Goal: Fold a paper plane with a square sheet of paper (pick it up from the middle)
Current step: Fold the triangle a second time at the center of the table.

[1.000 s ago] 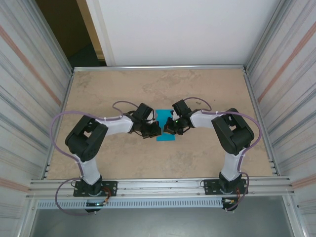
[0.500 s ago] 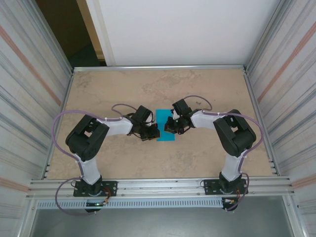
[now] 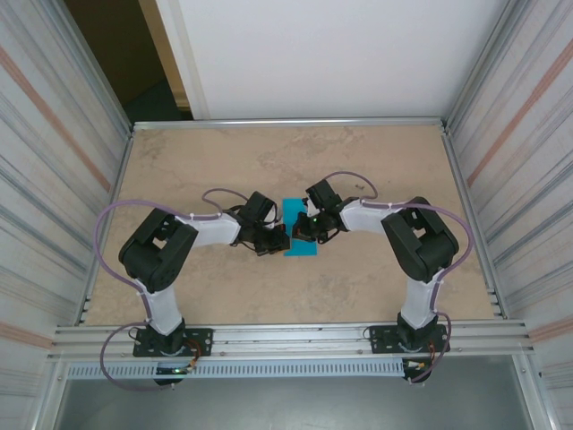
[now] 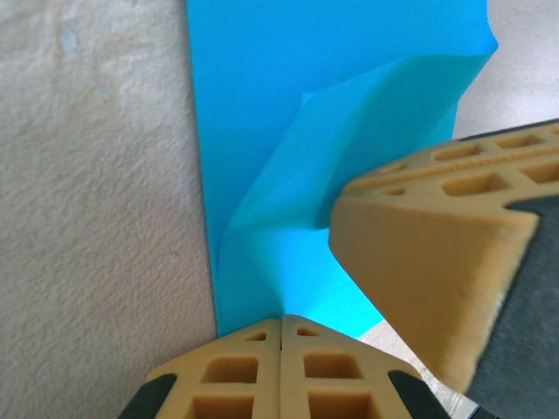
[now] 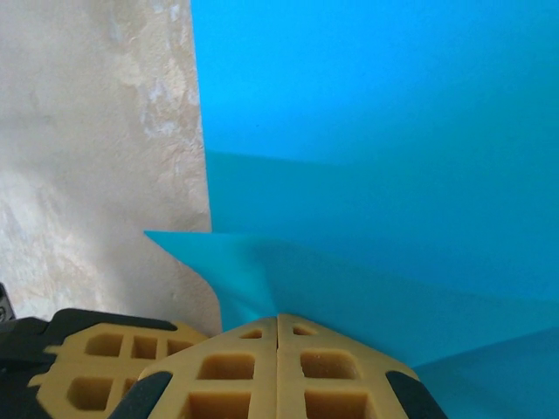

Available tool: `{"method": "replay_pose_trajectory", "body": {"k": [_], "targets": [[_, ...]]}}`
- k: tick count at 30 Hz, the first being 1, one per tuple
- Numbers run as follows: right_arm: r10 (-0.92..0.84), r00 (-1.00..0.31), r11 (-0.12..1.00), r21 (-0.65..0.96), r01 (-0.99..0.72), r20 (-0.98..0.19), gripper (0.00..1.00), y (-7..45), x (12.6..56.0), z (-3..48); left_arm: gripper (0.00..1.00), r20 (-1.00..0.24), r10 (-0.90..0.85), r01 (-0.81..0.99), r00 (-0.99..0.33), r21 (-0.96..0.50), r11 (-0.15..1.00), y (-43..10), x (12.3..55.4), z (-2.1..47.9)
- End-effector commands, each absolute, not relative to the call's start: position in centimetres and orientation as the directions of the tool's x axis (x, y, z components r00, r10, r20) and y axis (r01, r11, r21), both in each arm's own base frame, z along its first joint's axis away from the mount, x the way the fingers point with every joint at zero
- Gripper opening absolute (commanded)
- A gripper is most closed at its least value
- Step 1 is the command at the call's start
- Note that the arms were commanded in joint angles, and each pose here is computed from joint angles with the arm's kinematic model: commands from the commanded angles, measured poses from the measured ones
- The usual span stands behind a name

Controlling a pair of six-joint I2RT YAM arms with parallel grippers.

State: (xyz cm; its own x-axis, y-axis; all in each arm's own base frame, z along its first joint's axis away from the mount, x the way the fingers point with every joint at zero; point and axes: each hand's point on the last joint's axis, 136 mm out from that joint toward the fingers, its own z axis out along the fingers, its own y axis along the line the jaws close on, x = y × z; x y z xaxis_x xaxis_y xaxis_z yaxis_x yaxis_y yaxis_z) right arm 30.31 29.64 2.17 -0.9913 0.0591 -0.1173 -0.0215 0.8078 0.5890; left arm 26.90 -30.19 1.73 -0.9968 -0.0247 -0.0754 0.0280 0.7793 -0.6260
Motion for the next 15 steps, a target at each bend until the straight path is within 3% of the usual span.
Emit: {"method": "replay_pose_trajectory", "body": {"k": [1,15], "targets": [[0.062,-0.992,0.828,0.560,-0.012,-0.113,0.00,28.9,30.9,1.5,0.00,0.023,-0.072,-0.074,-0.997,-0.509,0.857,-27.1,24.8,-1.5],[0.228,-0.960,0.842,0.528,0.112,-0.160,0.00,20.1,36.9,0.8,0.00,0.079,-0.114,-0.137,-0.990,-0.470,0.872,-25.6,23.1,-2.8]]}}
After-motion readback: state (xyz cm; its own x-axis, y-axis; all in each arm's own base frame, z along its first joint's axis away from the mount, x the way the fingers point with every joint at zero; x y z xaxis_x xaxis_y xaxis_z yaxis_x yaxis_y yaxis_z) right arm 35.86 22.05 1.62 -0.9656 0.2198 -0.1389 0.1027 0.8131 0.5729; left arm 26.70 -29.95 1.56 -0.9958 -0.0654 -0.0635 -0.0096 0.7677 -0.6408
